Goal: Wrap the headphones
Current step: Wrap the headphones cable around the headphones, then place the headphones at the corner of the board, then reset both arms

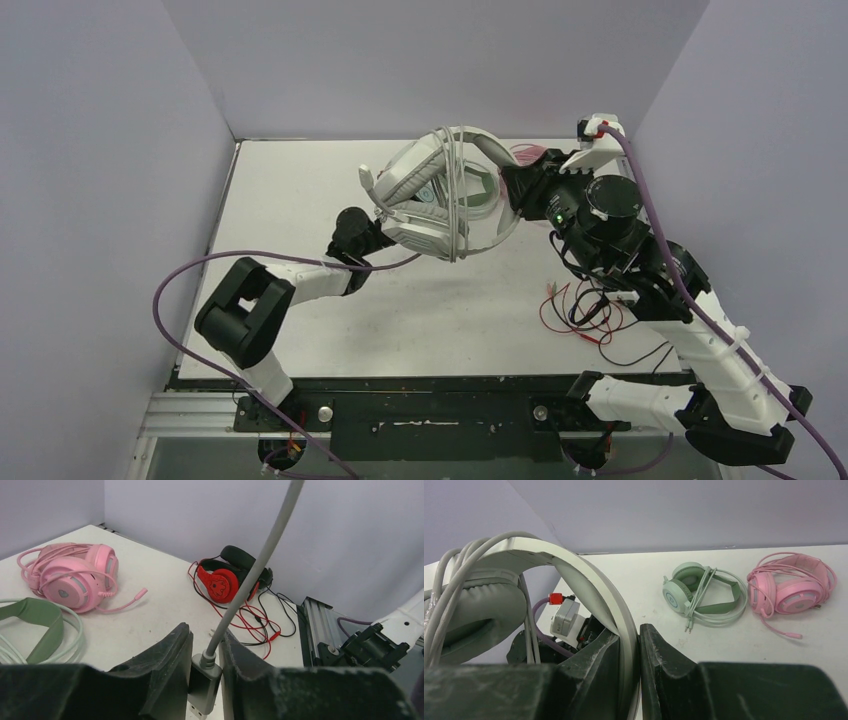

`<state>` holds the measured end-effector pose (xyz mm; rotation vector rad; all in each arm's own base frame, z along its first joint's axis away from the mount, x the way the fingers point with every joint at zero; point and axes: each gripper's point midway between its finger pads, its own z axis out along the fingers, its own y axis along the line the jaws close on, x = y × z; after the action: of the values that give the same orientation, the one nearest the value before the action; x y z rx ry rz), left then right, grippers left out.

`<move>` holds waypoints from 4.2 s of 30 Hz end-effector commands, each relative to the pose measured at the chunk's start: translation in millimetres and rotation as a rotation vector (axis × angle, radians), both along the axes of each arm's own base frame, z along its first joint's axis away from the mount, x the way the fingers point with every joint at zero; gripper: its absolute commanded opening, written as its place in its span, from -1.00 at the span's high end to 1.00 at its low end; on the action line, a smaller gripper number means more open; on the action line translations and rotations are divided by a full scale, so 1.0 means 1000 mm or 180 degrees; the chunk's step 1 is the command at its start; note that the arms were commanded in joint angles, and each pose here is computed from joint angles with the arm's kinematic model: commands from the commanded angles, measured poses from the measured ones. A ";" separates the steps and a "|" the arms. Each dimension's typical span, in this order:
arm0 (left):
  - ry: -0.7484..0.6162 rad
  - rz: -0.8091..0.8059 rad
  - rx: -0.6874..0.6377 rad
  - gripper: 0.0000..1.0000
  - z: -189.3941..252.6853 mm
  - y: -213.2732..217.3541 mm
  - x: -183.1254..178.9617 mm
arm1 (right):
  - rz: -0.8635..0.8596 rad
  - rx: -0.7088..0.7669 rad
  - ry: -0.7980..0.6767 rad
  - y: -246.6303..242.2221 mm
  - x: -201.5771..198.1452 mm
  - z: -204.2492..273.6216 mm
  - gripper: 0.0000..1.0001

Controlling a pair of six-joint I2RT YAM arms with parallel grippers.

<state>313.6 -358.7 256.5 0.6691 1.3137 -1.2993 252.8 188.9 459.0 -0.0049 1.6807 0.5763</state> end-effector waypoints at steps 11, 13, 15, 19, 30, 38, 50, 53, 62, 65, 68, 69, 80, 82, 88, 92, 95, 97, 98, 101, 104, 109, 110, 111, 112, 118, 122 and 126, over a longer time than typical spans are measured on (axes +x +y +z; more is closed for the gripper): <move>-0.0007 -0.0004 -0.0548 1.00 0.023 0.003 -0.027 | -0.1465 0.1030 -0.0007 -0.068 0.017 0.020 1.00; 0.0051 0.0023 -0.0598 1.00 0.022 0.001 -0.036 | -0.1689 0.1075 0.0012 -0.074 0.023 0.009 1.00; 0.0087 0.0071 -0.0662 1.00 0.023 0.002 -0.042 | -0.1889 0.1088 0.0034 -0.077 0.029 -0.003 1.00; 0.0130 0.0129 -0.0714 1.00 0.027 0.005 -0.055 | -0.2237 0.0999 0.0088 -0.083 0.043 -0.027 1.00; 0.0457 0.0390 -0.0173 1.00 0.011 0.013 -0.064 | -0.2489 0.0372 0.0636 -0.073 0.100 -0.136 1.00; 0.0984 0.0447 0.0198 1.00 -0.016 0.020 -0.071 | -0.2517 0.0128 0.0848 -0.055 0.097 -0.206 1.00; 0.1585 0.1252 0.0627 1.00 -0.080 0.094 -0.050 | -0.2000 -0.0298 0.1164 0.029 0.106 -0.313 1.00; 0.1696 0.1485 0.0432 1.00 -0.085 0.122 -0.032 | -0.1785 -0.0228 0.1096 0.054 0.121 -0.322 1.00; 0.1940 0.1815 0.0631 1.00 -0.124 0.149 0.023 | -0.1324 -0.0286 0.0915 0.115 0.163 -0.348 1.00; 0.2022 0.1910 0.0499 1.00 -0.124 0.159 0.049 | -0.1131 -0.0293 0.0858 0.135 0.184 -0.352 0.96; 0.2079 0.2063 0.0419 1.00 -0.126 0.170 0.077 | -0.0933 -0.0260 0.0849 0.153 0.211 -0.358 0.86; 0.2074 0.2107 0.0370 1.00 -0.124 0.172 0.088 | -0.0890 -0.0256 0.0856 0.157 0.218 -0.363 0.82; 0.2291 0.2204 0.0077 0.91 -0.148 0.170 0.160 | -0.0522 -0.0171 0.0665 0.151 0.256 -0.332 0.00; 0.2299 0.2207 0.0022 0.88 -0.149 0.168 0.168 | -0.0459 -0.0180 0.0592 0.148 0.252 -0.319 -0.12; 0.2323 0.2181 -0.0023 0.79 -0.158 0.161 0.189 | -0.0137 -0.0151 0.0298 0.143 0.231 -0.266 -0.28; 0.2193 0.2261 -0.0038 0.36 -0.148 0.166 0.190 | 0.0070 -0.0197 0.0148 0.129 0.215 -0.245 -0.41; 0.2115 0.2393 0.0075 0.16 -0.144 0.175 0.178 | 0.0139 -0.0217 0.0034 0.112 0.203 -0.230 -0.52; 0.2040 0.2435 0.0196 0.01 -0.136 0.178 0.167 | 0.0142 -0.0274 -0.0022 0.097 0.192 -0.228 -0.67; 0.2008 0.2464 0.0264 -0.08 -0.133 0.181 0.160 | 0.0121 -0.0304 -0.0065 0.090 0.187 -0.223 -0.77; 0.1888 0.2551 0.0421 -0.40 -0.119 0.188 0.138 | -0.0067 -0.0432 -0.0126 0.063 0.173 -0.218 -1.00; 0.1733 0.2732 0.0628 -0.49 -0.109 0.197 0.112 | -0.0295 -0.0604 -0.0173 0.031 0.158 -0.217 -1.00; 0.1317 0.3090 0.0868 -0.85 -0.102 0.212 0.073 | -0.0778 -0.0827 -0.0286 -0.031 0.127 -0.218 -1.00; 0.1227 0.3134 0.0818 -0.89 -0.097 0.217 0.065 | -0.0894 -0.0915 -0.0298 -0.043 0.120 -0.222 -1.00; 0.1184 0.3169 0.0832 -0.90 -0.102 0.222 0.055 | -0.1009 -0.0981 -0.0318 -0.056 0.113 -0.225 -1.00; 0.1083 0.3200 0.0807 -0.91 -0.099 0.226 0.049 | -0.1152 -0.1085 -0.0300 -0.070 0.107 -0.233 -1.00; 0.0562 0.3606 0.0875 -0.91 -0.091 0.256 0.022 | -0.1498 -0.1433 -0.0125 -0.111 0.083 -0.270 -1.00; 0.0383 0.3996 0.1084 -0.94 -0.096 0.283 0.022 | -0.1588 -0.1007 -0.0197 -0.142 0.086 -0.280 -1.00; 0.0308 0.4278 0.1047 -0.95 -0.094 0.306 0.028 | -0.1812 -0.0979 -0.0138 -0.175 0.093 -0.288 -1.00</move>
<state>330.2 -84.1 136.2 -0.0789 1.7149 -0.1435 332.9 24.5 144.3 0.1547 1.7370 -0.1693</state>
